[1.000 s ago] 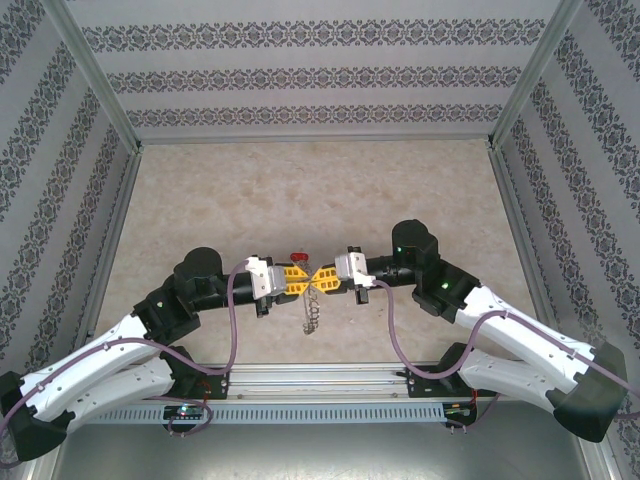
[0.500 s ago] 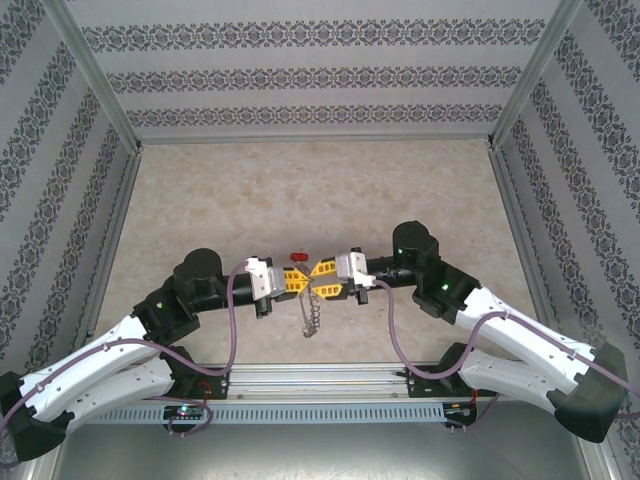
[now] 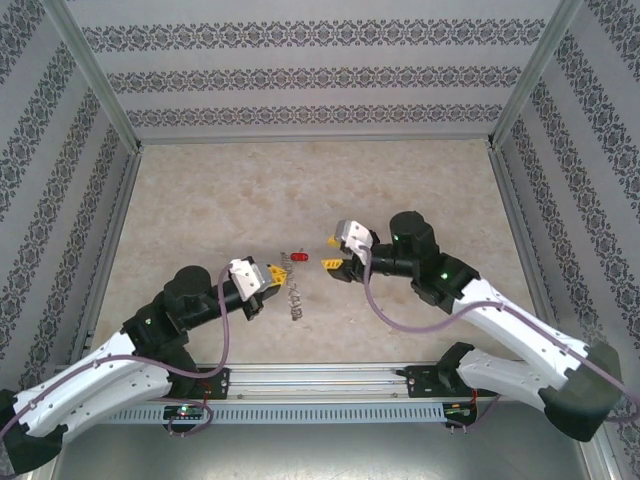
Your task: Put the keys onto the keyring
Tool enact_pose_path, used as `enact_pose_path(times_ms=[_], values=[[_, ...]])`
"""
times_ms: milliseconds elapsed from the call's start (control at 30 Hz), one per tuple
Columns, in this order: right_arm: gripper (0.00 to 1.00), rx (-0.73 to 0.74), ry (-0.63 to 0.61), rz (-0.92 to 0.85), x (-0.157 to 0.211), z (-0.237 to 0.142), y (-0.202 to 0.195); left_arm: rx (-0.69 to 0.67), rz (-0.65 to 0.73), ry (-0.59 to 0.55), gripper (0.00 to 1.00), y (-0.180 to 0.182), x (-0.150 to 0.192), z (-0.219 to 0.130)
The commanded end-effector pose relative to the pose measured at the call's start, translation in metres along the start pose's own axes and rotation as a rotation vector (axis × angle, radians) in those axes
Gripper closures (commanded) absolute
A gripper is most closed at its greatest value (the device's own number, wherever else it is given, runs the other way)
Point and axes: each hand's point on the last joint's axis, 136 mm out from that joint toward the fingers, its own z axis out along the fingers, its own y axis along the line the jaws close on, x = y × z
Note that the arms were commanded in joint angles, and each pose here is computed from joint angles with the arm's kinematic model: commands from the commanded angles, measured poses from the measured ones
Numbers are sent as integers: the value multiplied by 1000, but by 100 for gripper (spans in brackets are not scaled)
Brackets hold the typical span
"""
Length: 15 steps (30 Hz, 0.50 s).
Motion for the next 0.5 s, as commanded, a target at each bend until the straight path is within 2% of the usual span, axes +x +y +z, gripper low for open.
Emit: enact_pose_path(times_ms=[0,167,467], values=[[56,95,165,125,28,17,-26,-172,-86,-12,100,27,2,-15],[56,103,308,198,57,59,-45,-337,-145,6,100,52,16,-36],[64,-5,570,235,104,132,-51,-402,-177,33,100,59,33,-48]])
